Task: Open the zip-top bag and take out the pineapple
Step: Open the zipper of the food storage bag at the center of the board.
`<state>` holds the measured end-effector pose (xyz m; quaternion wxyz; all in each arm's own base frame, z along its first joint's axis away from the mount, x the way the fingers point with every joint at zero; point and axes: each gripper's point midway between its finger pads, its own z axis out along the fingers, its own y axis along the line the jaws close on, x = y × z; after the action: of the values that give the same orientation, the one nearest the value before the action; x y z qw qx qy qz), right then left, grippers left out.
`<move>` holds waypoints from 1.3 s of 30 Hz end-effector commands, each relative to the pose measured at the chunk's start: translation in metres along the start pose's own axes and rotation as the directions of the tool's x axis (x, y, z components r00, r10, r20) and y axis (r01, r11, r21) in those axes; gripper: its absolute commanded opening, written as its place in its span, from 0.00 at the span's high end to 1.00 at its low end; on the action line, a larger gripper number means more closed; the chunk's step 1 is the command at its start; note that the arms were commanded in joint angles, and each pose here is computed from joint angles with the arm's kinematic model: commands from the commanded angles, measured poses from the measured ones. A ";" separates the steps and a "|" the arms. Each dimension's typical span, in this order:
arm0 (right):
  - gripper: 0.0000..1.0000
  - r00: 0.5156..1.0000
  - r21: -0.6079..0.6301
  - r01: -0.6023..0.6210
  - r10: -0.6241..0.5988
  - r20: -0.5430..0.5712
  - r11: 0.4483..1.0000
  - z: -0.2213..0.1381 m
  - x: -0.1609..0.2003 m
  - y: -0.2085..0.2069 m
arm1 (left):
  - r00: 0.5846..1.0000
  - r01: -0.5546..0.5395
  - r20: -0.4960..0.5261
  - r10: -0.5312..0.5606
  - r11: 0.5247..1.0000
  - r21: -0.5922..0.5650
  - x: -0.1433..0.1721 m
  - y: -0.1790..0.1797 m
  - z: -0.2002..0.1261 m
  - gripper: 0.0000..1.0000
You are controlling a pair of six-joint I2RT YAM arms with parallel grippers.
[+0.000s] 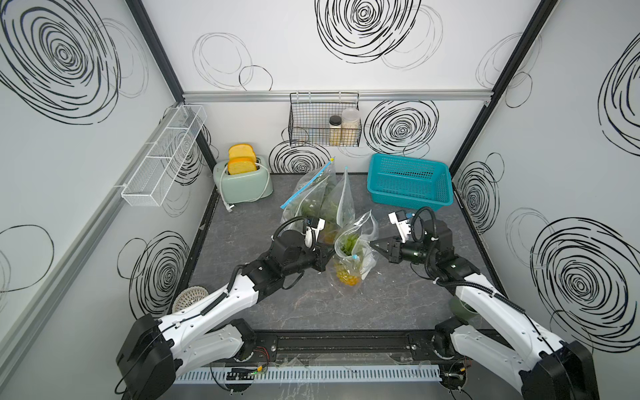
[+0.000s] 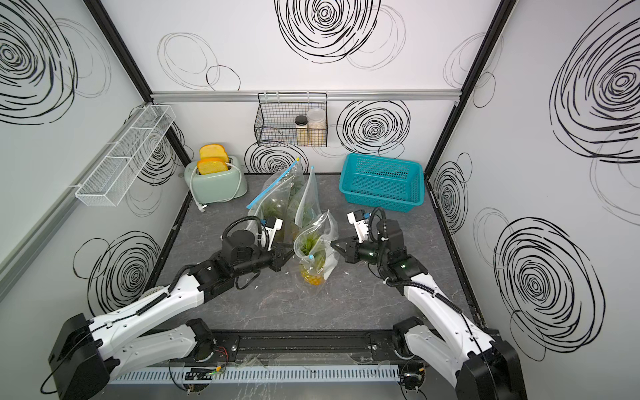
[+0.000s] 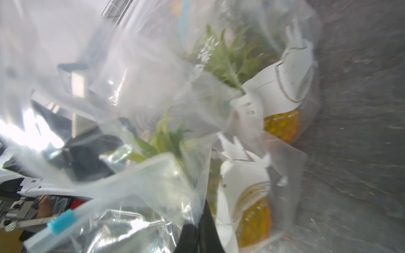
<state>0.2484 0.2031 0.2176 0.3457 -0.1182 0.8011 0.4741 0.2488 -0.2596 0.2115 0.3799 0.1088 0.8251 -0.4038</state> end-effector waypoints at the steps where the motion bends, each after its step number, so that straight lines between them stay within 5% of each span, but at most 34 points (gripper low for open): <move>1: 1.00 1.000 0.032 0.007 -0.007 0.005 0.999 -0.011 0.001 -0.016 | 0.996 0.036 0.086 -0.030 0.997 -0.067 -0.015 0.018 -0.007 1.00; 9: 0.98 0.999 -0.031 0.014 -0.016 -0.036 0.999 -0.009 0.008 -0.011 | 0.995 0.048 0.090 -0.046 0.999 -0.020 -0.011 0.012 -0.002 1.00; 13: 0.72 0.996 -0.044 0.034 -0.038 -0.083 0.998 -0.009 0.008 0.000 | 0.995 0.034 0.093 -0.034 0.999 0.003 -0.009 0.003 0.001 1.00; 17: 0.62 0.987 -0.026 0.126 -0.128 -0.094 0.992 -0.016 -0.004 0.034 | 0.995 0.029 0.100 -0.031 0.999 0.021 -0.011 -0.005 0.000 1.00; 30: 0.58 0.945 -0.056 0.258 -0.264 -0.194 0.965 0.010 -0.001 0.120 | 0.994 0.027 0.104 -0.030 0.999 0.025 -0.004 -0.010 -0.001 1.00; 39: 0.48 0.932 0.047 0.242 -0.219 -0.287 0.969 0.047 0.028 0.076 | 0.993 0.028 0.118 -0.032 0.999 0.027 -0.004 -0.009 -0.005 1.00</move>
<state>0.2008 0.2895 0.2508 0.2789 -0.2718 0.8286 0.4022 0.2405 -0.2619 0.1997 0.3889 0.0889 0.8223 -0.4059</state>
